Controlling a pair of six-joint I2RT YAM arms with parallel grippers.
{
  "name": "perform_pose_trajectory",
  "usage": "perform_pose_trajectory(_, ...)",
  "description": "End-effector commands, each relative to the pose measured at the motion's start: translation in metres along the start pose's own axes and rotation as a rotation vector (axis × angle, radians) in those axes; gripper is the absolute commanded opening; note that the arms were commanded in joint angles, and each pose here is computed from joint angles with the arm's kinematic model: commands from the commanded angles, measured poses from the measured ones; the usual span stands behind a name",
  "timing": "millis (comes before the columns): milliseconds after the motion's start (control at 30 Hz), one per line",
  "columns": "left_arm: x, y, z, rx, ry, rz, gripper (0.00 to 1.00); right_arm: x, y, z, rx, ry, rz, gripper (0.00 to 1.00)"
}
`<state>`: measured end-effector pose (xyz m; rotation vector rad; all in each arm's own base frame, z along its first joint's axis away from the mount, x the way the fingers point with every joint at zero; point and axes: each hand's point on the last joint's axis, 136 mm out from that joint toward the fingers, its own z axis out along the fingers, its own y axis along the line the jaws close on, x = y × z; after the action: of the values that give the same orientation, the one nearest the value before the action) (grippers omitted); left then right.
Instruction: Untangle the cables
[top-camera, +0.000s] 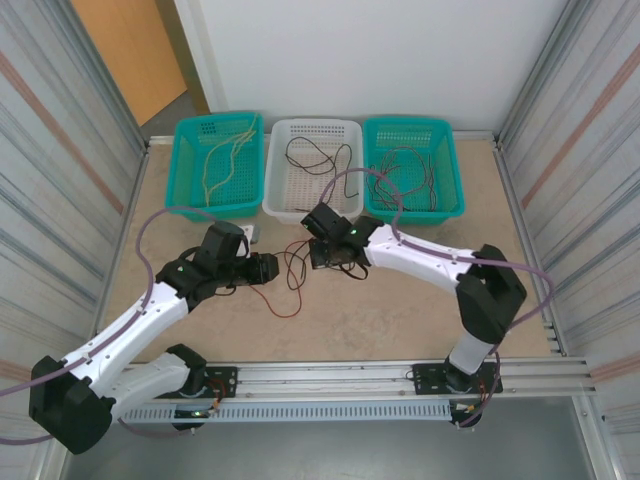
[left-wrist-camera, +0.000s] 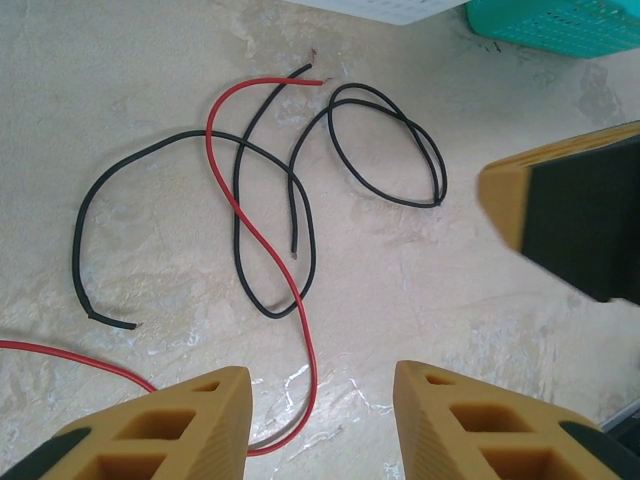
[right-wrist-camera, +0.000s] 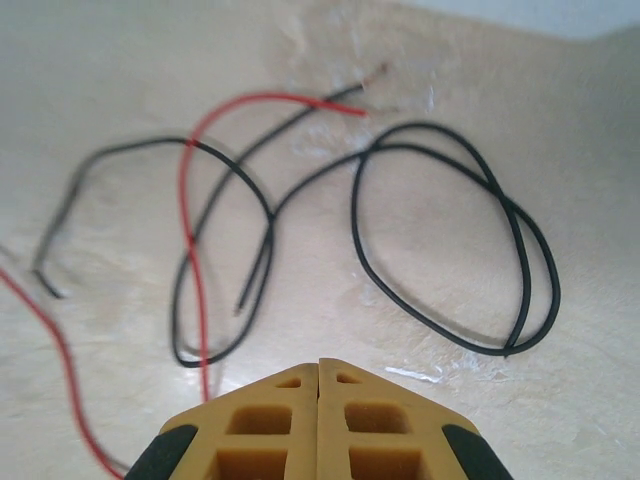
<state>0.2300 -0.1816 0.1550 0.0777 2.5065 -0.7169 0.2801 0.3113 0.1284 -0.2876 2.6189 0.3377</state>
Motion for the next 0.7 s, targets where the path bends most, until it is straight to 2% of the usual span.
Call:
perform_pose_trajectory(0, -0.004, -0.005, -0.002, 0.029, -0.019, 0.0, 0.43, 0.0, -0.009, -0.006, 0.031, -0.009, -0.013, 0.08)
perform_pose_trajectory(100, -0.005, -0.006, -0.003, 0.033, -0.021, -0.001, 0.43, 0.007, -0.017, 0.015, 0.074, 0.067, -0.009, 0.34)
perform_pose_trajectory(233, -0.005, -0.006, -0.006, 0.031, -0.024, 0.002, 0.43, 0.012, -0.018, 0.038, 0.114, 0.122, -0.042, 0.44)
perform_pose_trajectory(367, -0.003, -0.003, -0.009, 0.019, -0.033, 0.005, 0.44, 0.012, -0.019, 0.058, 0.129, 0.154, -0.055, 0.46)
perform_pose_trajectory(667, -0.006, -0.003, -0.012, 0.019, -0.044, 0.01, 0.45, 0.022, -0.022, 0.092, 0.143, 0.228, -0.075, 0.4)
